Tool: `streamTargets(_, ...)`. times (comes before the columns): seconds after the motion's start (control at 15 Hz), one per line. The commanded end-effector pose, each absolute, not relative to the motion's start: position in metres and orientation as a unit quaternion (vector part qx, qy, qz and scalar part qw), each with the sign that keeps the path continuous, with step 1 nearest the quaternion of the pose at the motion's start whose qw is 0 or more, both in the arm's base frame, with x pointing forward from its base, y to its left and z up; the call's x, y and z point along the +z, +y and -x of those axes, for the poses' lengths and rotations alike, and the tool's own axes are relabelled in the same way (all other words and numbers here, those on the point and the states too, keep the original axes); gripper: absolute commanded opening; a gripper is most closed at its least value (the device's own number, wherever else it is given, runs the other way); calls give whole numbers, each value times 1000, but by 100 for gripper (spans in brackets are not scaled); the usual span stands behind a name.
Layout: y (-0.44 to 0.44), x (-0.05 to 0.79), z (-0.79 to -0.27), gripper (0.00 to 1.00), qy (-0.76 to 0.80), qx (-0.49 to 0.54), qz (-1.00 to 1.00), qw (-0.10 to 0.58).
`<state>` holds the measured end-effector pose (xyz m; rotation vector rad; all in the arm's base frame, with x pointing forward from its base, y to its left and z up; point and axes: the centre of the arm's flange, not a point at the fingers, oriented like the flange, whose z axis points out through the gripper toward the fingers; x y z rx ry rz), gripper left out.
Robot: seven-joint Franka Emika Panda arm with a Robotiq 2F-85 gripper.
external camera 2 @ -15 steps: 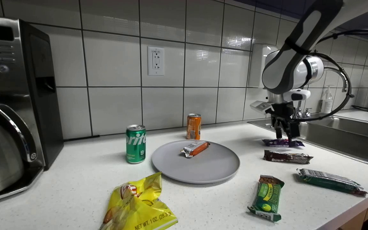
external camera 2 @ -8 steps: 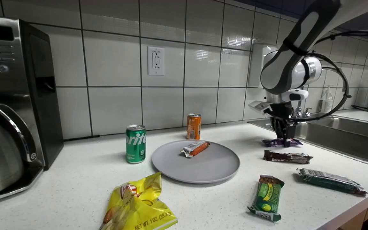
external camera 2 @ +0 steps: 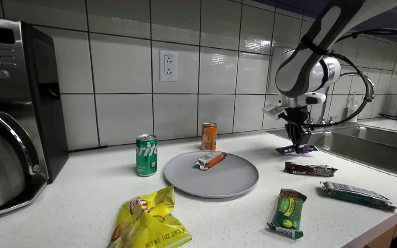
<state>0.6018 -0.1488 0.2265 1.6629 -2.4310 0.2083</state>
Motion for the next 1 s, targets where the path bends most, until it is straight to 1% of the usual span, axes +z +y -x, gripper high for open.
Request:
streamTargets(0.0,-120,260,-599,5,-809,70,-579,73)
streamTargets(0.47,-72,310,-597,4,-776,74,-625,33)
streamTargets(0.93,-34,316,-594,4,-732,66,-678,24)
